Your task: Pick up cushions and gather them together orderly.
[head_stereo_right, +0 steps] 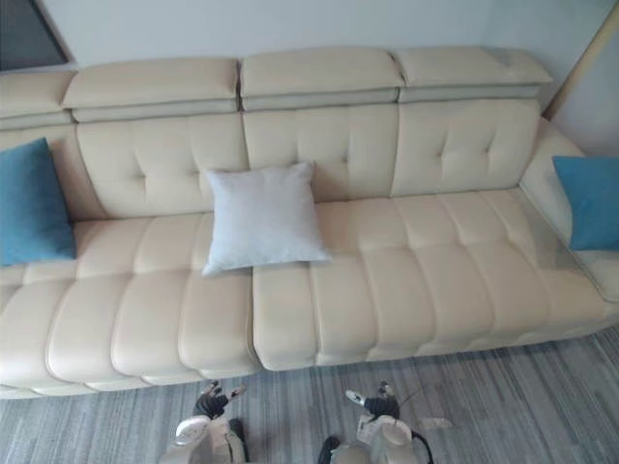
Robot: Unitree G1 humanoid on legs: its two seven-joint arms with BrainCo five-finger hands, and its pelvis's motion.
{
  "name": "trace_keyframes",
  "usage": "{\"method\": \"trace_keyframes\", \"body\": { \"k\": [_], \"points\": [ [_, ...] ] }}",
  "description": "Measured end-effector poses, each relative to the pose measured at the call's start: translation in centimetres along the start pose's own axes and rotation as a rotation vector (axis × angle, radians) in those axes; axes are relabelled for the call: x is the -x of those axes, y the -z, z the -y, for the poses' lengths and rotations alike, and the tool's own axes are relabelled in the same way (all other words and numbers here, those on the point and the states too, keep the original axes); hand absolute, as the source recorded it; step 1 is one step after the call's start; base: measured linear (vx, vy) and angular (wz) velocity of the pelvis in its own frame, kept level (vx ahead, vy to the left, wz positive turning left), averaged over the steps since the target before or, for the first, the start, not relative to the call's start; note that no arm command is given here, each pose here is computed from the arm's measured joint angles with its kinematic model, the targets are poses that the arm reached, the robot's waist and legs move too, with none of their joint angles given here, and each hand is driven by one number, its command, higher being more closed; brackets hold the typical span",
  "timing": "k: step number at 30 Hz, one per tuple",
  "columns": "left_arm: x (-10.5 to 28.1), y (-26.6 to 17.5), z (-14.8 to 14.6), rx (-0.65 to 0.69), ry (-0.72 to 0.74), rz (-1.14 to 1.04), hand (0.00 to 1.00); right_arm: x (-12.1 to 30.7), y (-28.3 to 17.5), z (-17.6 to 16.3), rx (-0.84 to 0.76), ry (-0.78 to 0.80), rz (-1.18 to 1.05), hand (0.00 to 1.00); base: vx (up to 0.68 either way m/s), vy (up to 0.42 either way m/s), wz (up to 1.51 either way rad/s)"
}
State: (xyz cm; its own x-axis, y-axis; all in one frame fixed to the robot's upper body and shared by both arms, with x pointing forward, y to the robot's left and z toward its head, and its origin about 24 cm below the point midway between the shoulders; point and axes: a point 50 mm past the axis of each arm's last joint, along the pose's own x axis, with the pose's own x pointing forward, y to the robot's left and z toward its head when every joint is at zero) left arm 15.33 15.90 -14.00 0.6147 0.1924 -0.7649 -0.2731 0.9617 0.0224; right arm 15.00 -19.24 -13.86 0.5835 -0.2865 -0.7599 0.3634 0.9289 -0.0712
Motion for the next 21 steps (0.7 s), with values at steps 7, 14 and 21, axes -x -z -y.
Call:
{"method": "trace_keyframes", "body": {
  "k": [7, 14, 21],
  "points": [
    [0.2, 1.0, -1.9, -0.011, -0.045, -0.033, 0.00, 1.3, 3.6, -0.6, -0.034, -0.016, -0.109, 0.00, -0.05, 0.183, -0.38],
    [0.5, 2.5, -2.3, -0.039, -0.045, -0.090, 0.00, 1.5, 4.3, 1.1, -0.075, 0.037, -0.132, 0.00, 0.09, 0.073, -0.46],
    [0.6, 3.0, -3.0, -0.073, -0.056, -0.116, 0.00, 0.9, 3.8, 2.2, -0.097, 0.075, -0.141, 0.00, 0.19, -0.049, -1.11]
  ]
}}
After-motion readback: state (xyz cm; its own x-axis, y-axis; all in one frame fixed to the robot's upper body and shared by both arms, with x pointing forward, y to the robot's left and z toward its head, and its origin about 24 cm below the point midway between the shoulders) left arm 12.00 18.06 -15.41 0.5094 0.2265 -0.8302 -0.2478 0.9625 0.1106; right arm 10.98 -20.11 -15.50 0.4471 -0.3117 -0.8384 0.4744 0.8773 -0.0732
